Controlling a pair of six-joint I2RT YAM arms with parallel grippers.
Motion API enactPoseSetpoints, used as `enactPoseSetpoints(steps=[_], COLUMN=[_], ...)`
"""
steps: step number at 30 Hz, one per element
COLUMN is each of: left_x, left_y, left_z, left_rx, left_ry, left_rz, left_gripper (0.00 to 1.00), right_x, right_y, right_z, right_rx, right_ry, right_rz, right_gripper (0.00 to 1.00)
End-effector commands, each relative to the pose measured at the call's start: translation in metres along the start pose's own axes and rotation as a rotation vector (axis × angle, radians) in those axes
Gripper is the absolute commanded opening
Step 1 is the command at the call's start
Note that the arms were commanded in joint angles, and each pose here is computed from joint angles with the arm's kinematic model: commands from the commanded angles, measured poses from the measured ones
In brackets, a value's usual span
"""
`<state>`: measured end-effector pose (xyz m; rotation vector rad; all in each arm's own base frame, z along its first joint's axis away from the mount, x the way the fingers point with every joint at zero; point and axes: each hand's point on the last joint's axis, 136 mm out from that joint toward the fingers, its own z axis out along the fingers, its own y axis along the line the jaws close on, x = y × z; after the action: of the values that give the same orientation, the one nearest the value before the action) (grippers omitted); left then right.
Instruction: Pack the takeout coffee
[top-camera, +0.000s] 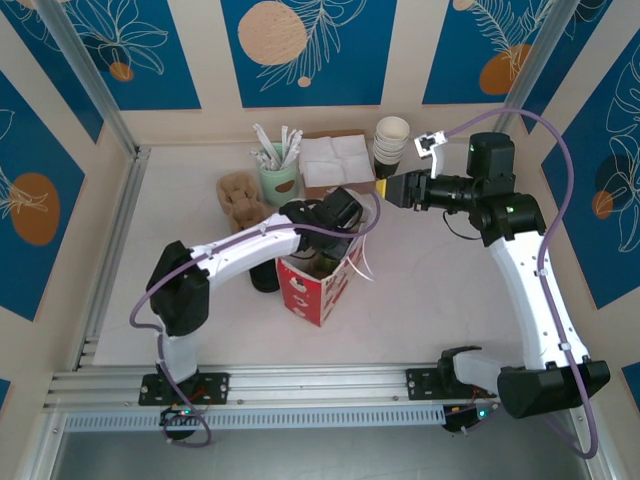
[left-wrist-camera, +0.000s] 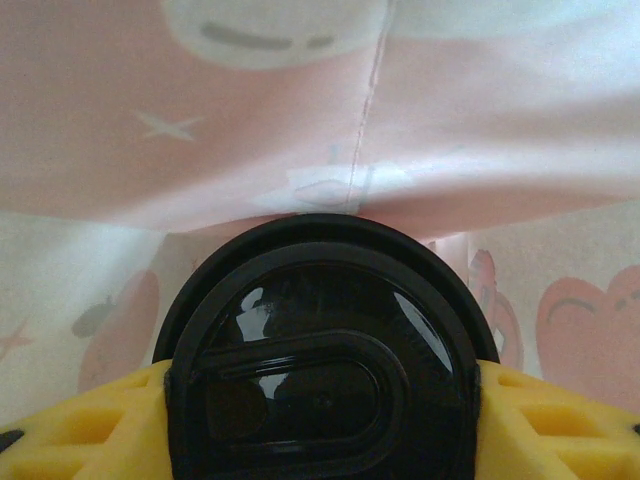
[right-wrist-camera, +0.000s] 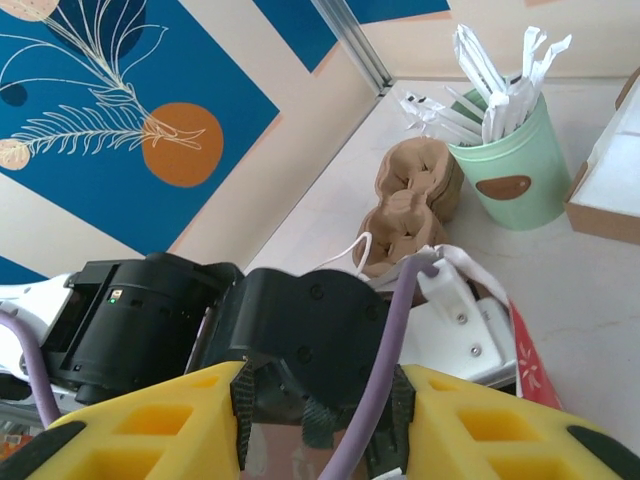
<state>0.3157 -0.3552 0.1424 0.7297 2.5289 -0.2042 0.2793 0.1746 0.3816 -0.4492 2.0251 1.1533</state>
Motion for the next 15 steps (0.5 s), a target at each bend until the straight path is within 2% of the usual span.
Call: enactPoseSetpoints(steps=[1, 8, 15], left_x=[0.032, 0.032, 0.036], left_y=[0.004, 0.002, -0.001], left_z=[0.026, 0.041, 0.048], left_rx=[-0.001, 0.005, 0.026], left_ry=[0.154, 0.183, 0.181], left_rz=[0.010, 0.026, 0.041], left_gripper=[0.56, 0.56, 0.56], right_x=[0.009, 0.014, 0.026], right_y=[0.000, -0.008, -0.041], right_z=[-0.003, -0.004, -0.009], right_rx=[0.007, 0.045, 0.228], right_ry=[0.009, 0.000, -0.040], right_rz=[0.041, 0.089, 0.269], right_gripper=[0.44, 0.44, 0.43])
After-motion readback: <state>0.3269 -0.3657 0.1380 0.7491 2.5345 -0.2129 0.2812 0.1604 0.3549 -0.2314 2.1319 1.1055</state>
